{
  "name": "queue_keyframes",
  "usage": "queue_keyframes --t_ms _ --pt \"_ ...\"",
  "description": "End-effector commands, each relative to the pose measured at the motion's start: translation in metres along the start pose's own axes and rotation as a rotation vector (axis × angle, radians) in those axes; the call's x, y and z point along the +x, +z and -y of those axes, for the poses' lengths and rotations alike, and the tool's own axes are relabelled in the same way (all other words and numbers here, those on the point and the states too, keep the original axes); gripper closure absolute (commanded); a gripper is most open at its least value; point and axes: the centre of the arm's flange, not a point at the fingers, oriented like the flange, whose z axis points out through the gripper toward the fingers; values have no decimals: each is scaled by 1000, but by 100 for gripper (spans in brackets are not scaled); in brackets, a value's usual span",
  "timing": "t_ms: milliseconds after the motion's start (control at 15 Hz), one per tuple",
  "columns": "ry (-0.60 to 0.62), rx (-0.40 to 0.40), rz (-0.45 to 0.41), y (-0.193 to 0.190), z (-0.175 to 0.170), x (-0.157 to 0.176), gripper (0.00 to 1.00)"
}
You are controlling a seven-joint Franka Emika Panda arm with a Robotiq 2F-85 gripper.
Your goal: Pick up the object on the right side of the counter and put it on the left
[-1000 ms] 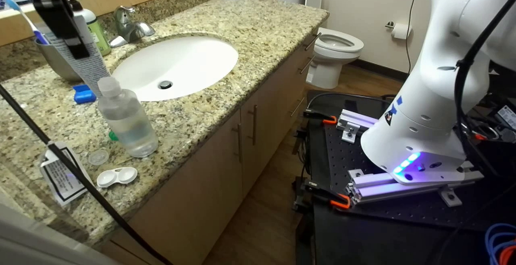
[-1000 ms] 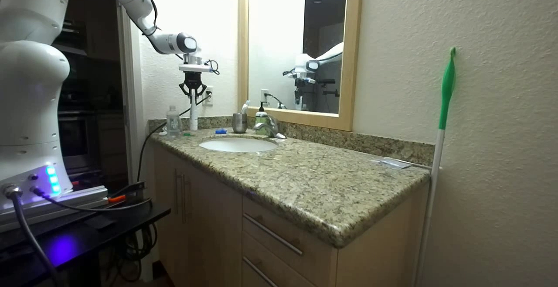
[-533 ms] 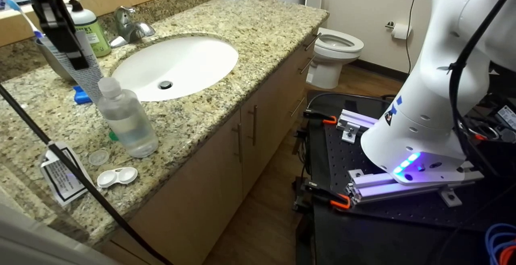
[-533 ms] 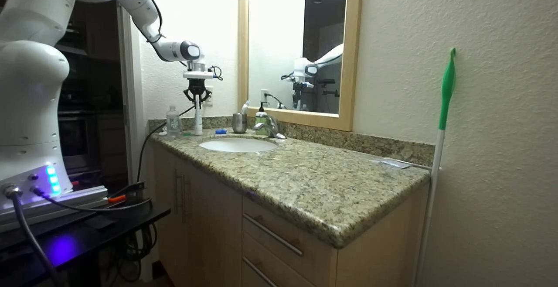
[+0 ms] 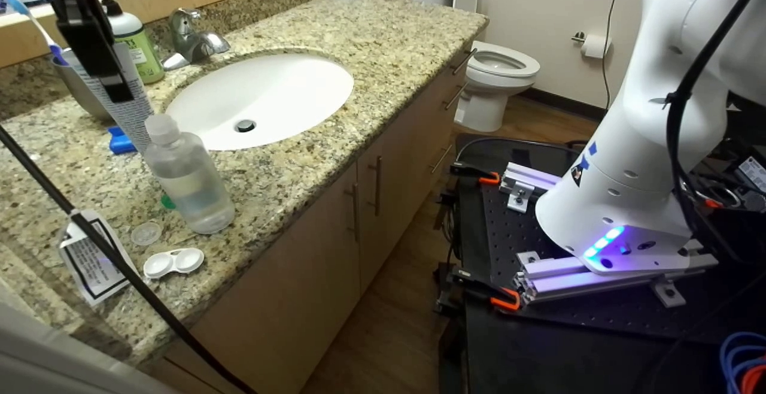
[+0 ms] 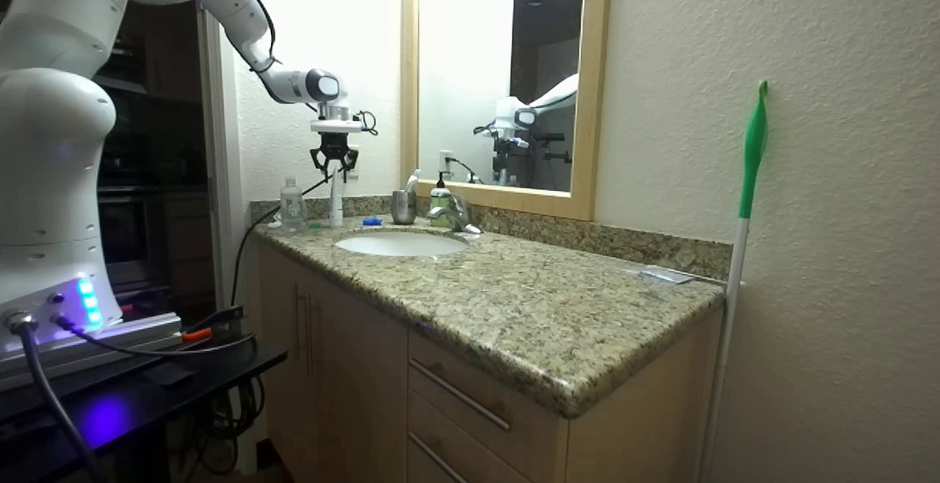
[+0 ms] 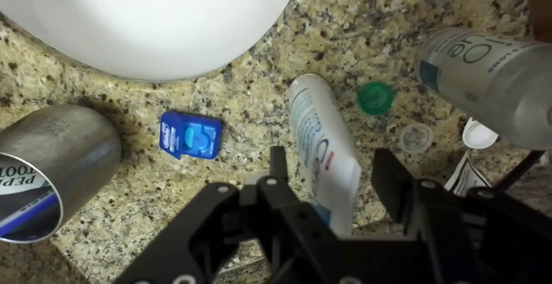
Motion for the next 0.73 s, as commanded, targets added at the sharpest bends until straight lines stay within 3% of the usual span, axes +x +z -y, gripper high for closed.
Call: queue_keyframes --t_ms 0,133,267,467,533,667 --pt "-24 25 -31 -46 5 0 15" --pt "-29 25 -82 -87 9 0 2" --pt "-20 7 -163 -142 15 -12 0" --pt "-63 3 -370 -221 30 -41 0" --pt "-29 -14 -293 -187 20 -10 0" --pt "-45 -30 -365 -229 28 -26 0"
